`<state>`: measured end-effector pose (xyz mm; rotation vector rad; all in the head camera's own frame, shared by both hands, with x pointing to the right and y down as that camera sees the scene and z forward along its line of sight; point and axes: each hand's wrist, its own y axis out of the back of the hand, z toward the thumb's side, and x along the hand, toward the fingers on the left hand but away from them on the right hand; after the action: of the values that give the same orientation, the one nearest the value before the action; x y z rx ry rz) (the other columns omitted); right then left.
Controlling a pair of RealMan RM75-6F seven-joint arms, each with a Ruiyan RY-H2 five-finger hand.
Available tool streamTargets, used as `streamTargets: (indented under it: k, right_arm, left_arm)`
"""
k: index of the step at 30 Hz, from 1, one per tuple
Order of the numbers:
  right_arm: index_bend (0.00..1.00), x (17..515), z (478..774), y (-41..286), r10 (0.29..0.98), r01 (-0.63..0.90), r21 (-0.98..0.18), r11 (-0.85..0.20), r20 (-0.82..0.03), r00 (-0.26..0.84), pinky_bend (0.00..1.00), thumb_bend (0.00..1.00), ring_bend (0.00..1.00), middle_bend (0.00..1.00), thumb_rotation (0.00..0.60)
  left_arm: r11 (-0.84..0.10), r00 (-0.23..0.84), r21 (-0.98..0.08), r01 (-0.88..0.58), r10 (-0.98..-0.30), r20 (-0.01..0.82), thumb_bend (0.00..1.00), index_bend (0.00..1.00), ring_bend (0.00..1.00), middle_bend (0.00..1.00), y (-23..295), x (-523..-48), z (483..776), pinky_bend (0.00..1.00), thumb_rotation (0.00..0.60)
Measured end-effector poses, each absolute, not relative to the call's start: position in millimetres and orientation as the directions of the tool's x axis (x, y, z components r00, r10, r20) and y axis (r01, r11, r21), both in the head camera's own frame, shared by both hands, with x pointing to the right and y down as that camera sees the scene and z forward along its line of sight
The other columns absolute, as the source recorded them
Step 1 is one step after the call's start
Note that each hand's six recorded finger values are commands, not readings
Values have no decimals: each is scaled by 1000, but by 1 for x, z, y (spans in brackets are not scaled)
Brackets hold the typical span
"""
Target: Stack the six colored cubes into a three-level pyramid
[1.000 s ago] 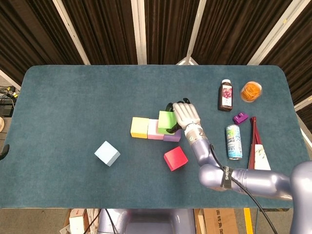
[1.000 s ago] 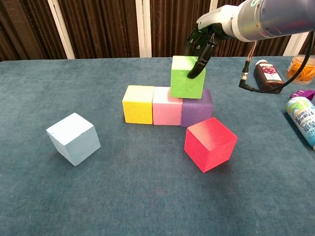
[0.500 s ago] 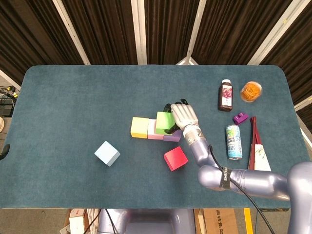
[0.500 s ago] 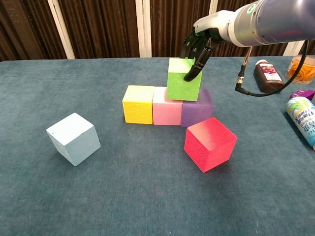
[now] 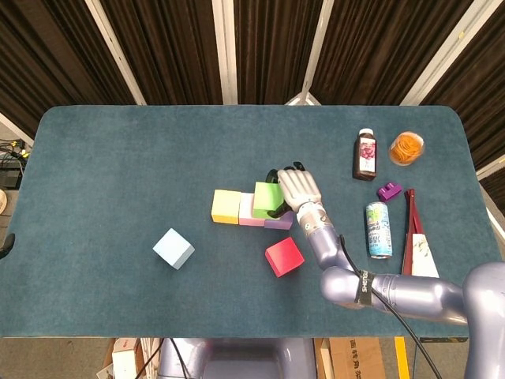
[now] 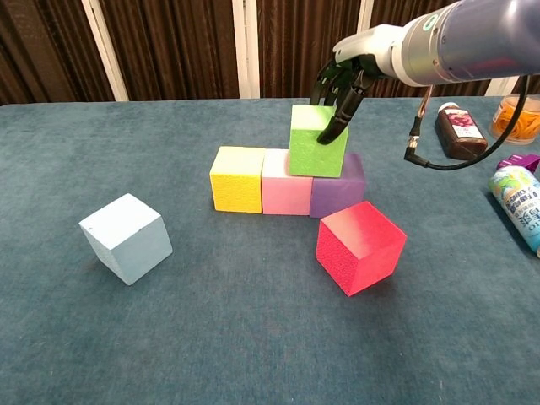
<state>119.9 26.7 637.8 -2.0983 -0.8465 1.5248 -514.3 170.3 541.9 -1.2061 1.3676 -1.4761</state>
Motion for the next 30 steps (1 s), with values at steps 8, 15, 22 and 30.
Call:
streamTargets:
  k: [8, 15, 22, 30]
  right_arm:
    - [365, 117, 637, 27, 682, 232, -641, -731, -696, 225, 0, 198, 200, 351, 600]
    - [365, 116, 637, 27, 685, 231, -645, -728, -694, 221, 0, 197, 201, 350, 600]
    - [365, 116, 638, 27, 691, 235, -650, -722, -691, 212, 0, 198, 200, 350, 600]
    - [365, 114, 637, 28, 691, 232, -651, -723, -691, 212, 0, 198, 200, 348, 600]
  left_arm:
    - [-123, -252, -991, -60, -958, 134, 308, 51, 0, 0, 170, -514, 542, 0, 600]
    - [-120, -255, -991, -61, -958, 132, 308, 51, 0, 0, 170, -515, 542, 0, 600]
    - [-115, -259, -991, -62, -957, 128, 308, 51, 0, 0, 170, -516, 541, 0, 600]
    - [-115, -260, -991, -63, -957, 127, 308, 51, 0, 0, 170, -516, 541, 0, 600]
